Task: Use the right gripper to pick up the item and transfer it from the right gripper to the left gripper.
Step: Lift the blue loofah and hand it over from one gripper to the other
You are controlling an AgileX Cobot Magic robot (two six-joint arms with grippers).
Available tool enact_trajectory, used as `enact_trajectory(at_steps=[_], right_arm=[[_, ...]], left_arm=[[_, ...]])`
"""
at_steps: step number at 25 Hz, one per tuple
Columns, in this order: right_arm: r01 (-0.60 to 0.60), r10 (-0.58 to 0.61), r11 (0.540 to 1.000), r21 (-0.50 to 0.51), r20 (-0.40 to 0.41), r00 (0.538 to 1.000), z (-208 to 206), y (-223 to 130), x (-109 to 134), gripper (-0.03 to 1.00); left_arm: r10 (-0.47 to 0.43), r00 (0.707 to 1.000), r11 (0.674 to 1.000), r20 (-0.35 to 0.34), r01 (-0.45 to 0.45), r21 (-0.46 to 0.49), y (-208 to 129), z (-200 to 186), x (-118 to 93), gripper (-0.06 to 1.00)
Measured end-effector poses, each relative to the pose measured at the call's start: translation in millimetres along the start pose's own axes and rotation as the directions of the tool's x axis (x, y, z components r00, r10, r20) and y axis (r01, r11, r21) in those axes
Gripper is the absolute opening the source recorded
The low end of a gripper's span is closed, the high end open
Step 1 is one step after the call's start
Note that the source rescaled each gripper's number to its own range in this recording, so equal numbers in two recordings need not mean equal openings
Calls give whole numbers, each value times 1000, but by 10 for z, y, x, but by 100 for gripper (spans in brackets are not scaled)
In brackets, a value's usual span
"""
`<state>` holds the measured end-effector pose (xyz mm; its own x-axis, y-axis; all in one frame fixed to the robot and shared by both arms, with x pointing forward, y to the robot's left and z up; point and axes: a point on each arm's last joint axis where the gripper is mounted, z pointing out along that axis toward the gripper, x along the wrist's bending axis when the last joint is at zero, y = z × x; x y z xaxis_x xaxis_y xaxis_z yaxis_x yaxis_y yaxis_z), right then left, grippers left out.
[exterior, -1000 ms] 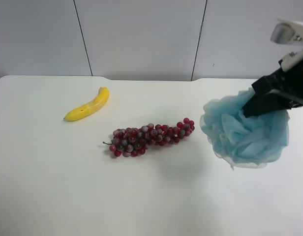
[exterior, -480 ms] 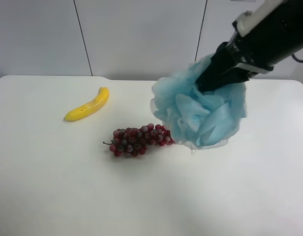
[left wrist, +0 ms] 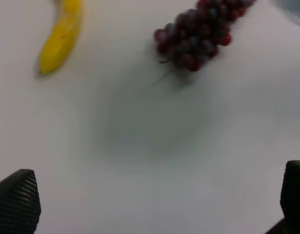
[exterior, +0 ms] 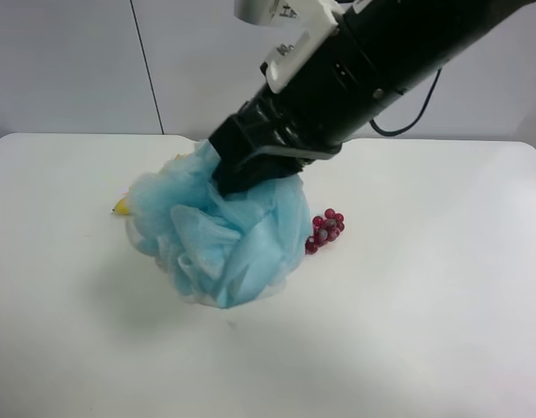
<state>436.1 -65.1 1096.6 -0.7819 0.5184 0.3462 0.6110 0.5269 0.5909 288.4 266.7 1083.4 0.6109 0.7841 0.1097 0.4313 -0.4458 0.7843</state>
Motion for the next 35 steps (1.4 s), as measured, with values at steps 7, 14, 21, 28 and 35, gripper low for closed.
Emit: enact_trajectory(at_steps=[7, 14, 21, 28, 35], right_arm=[[-35, 27, 997, -67, -117, 993, 56, 220, 78, 1], [-68, 45, 993, -98, -218, 975, 118, 268, 144, 1], [-90, 70, 993, -78, -231, 970, 244, 271, 108, 1], [-82, 60, 992, -97, -215, 975, 249, 286, 92, 1], [-81, 58, 991, -104, -211, 976, 250, 292, 88, 8]], left_arm=[[119, 986, 993, 117, -118, -11, 214, 209, -49, 100], [237, 942, 970, 240, -243, -4, 418, 653, -229, 100], [262, 930, 965, 257, -258, -49, 715, 876, -325, 100], [275, 918, 958, 285, -288, 5, 815, 1096, -370, 34], [280, 914, 954, 293, -298, 19, 798, 1099, -374, 5]])
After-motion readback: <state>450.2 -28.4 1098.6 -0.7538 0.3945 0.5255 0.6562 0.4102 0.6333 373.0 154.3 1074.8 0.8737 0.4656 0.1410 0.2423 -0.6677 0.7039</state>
